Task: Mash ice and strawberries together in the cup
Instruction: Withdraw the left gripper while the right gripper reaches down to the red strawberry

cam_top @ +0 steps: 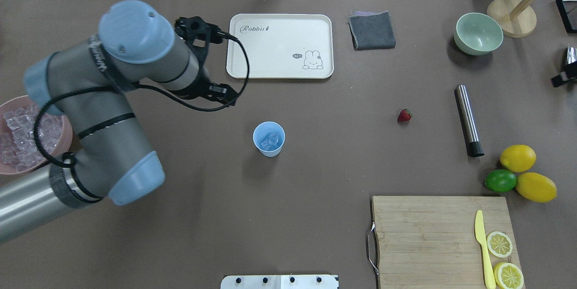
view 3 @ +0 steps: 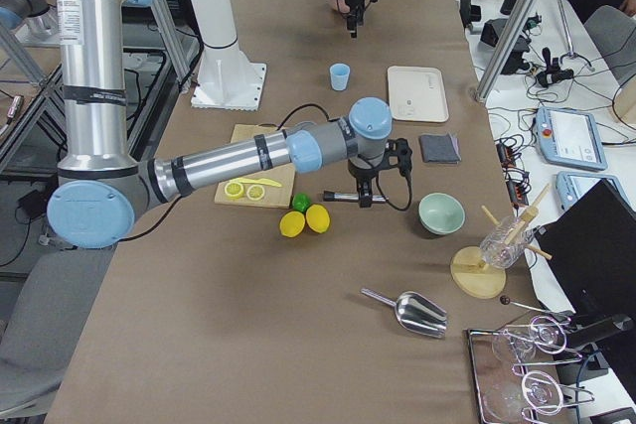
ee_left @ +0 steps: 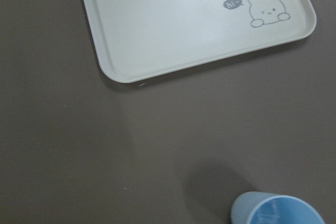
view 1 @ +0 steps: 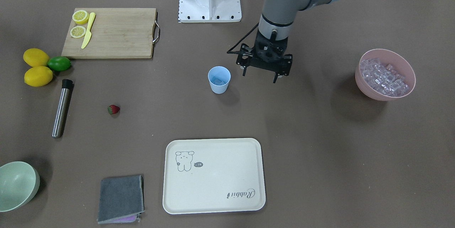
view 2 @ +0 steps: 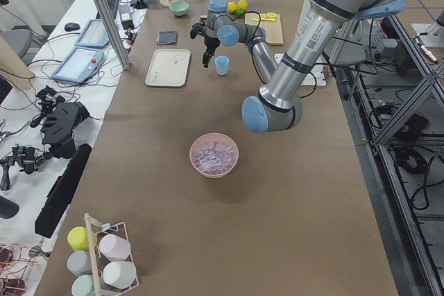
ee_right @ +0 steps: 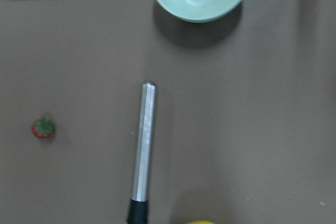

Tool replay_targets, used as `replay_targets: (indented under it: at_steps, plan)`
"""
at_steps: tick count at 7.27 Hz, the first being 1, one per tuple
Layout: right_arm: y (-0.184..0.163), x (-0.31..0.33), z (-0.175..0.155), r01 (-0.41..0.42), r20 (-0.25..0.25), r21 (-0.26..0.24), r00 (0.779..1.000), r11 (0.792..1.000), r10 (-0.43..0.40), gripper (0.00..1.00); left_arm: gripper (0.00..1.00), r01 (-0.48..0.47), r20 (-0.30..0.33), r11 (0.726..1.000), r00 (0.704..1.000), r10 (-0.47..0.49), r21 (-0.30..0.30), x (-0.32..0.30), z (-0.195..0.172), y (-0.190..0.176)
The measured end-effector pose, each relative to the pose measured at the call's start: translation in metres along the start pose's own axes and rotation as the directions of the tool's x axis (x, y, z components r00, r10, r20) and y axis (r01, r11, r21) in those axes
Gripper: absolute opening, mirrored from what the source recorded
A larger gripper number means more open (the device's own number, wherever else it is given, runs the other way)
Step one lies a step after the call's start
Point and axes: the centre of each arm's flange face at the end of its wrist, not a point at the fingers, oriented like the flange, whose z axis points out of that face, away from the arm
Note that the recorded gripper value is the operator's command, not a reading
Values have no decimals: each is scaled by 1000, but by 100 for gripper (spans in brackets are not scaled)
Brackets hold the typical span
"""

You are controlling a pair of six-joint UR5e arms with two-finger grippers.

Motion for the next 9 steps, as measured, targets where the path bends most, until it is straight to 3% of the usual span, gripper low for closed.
replay_targets:
  at_steps: [2,4,7,9]
  plan:
    - [-27,-114,52,2,-23,-33,1000,999,-3,98,97,-16,25,1000,1000,16,-26,-75,-9,12]
    - [-26,-186,108,13,-75,-39,997,999,-15,93,97,-2,38,999,999,4,-35,-112,-18,24]
    - [-29,-215,192,15,-78,-39,997,999,-18,87,97,34,63,999,997,-32,-21,-144,-29,26]
    - [-28,-216,224,22,-99,-31,995,999,-25,65,97,42,69,999,997,-40,-18,-149,-32,26]
